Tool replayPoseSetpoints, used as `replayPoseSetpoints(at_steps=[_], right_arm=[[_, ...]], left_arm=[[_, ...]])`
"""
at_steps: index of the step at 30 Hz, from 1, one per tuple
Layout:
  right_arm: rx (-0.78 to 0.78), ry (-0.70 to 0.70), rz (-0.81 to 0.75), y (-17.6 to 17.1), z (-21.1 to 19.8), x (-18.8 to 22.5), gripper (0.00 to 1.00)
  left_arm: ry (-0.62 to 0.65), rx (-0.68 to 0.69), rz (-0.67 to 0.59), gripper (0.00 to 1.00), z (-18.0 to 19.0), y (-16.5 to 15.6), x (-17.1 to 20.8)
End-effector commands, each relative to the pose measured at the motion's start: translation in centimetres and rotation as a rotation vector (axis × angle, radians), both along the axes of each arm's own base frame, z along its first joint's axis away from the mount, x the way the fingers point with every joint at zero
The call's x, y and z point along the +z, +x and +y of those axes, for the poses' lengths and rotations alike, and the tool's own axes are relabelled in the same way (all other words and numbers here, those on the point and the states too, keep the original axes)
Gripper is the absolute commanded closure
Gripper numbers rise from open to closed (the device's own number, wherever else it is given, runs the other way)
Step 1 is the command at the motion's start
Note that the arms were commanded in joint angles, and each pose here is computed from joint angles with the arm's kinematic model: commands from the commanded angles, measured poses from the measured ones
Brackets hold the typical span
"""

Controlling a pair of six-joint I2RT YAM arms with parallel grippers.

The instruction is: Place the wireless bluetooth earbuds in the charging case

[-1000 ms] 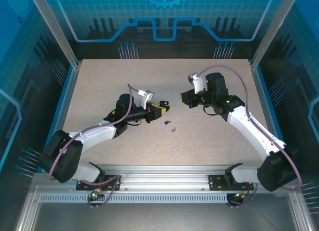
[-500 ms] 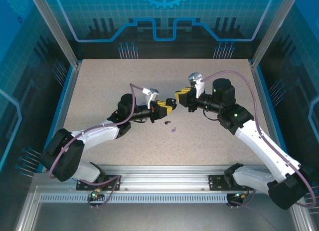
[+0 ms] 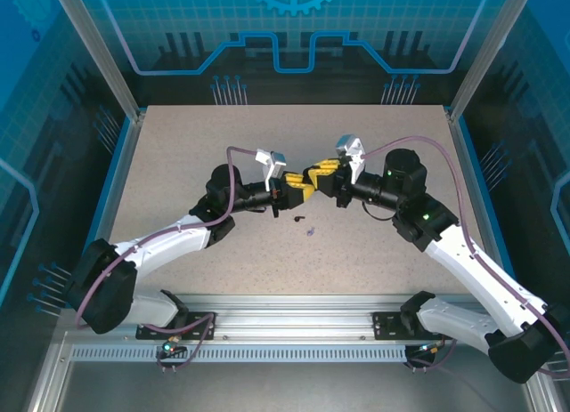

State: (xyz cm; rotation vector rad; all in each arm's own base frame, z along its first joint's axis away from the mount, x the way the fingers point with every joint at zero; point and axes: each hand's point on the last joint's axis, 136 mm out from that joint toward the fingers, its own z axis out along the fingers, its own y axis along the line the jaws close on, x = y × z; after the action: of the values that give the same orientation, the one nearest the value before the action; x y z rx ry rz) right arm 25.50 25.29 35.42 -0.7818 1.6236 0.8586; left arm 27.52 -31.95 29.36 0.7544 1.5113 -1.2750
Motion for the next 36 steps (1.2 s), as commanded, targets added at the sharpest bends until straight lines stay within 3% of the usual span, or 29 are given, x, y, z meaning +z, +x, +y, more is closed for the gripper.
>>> replayPoseSetpoints(at_steps=[1,36], right_arm=[[-0.008,0.011,-0.055,-0.2,0.1,1.0,0.85],[-0.027,-0.032,-0.055,-0.1,-0.1,-0.3,0.86]], left_arm=[[-0.048,-0.028,-0.102,1.0,-0.1,-1.0,3.3],[-0.089,0.018,-0.095,1.0,0.2,-0.7,4.9]])
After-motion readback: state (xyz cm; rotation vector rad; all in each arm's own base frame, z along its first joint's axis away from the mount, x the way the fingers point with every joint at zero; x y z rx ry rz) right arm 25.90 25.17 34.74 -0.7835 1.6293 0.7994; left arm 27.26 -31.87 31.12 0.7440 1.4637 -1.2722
